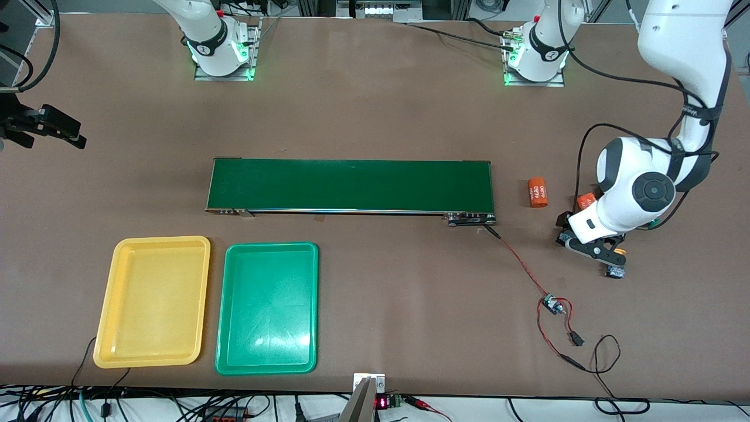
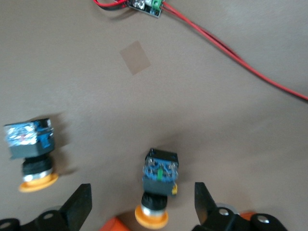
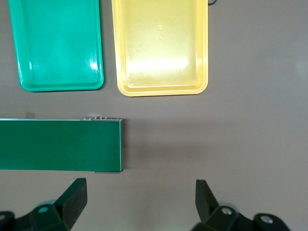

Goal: Sort buttons by color to trays
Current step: 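Grasp a yellow-cap push button with the left gripper and lift, then carry the button to the conveyor end and release it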

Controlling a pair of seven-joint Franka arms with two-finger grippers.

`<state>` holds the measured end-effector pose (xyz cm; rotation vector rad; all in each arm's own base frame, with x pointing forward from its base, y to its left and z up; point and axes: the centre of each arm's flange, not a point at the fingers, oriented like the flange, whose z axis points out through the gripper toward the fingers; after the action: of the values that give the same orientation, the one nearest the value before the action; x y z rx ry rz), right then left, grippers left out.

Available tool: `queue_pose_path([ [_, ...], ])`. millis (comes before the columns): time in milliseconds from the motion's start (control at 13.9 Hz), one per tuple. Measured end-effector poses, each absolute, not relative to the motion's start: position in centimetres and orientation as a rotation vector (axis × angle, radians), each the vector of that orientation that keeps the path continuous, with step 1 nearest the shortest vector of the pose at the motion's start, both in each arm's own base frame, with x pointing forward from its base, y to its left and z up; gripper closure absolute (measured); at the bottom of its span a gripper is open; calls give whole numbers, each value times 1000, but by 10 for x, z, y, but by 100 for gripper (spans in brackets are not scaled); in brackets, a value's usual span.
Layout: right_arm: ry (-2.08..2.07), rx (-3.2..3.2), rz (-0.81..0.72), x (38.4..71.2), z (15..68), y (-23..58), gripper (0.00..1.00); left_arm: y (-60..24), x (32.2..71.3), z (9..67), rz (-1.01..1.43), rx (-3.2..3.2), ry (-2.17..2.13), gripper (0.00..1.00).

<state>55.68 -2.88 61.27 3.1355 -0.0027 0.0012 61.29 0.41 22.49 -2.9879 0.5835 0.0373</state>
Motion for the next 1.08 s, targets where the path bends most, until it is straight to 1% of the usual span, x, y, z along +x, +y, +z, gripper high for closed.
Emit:
queue_pose_path([
  [72,0,3136,1,557,613,-28,0,6,608,209,4,-2990,593,7],
  [143,4,3136,2,557,613,-26,0,8,601,195,-13,-2993,597,12],
  [215,8,3136,2,557,613,-25,0,9,596,185,-14,-2997,599,13],
  [358,10,3136,2,557,613,-24,0,8,590,178,1,-3000,604,33],
  [502,6,3136,2,557,613,-25,0,7,589,178,4,-3000,606,58],
  [645,3,3135,2,557,613,-26,0,5,595,186,-29,-2997,609,59],
  [717,4,3135,2,557,613,-26,0,-7,603,210,-65,-2994,630,59],
  [860,3,3135,2,557,613,-26,0,-38,606,247,-42,-3015,598,59],
  [1075,3,3135,4,557,613,-26,0,-114,586,287,89,-3069,367,59],
])
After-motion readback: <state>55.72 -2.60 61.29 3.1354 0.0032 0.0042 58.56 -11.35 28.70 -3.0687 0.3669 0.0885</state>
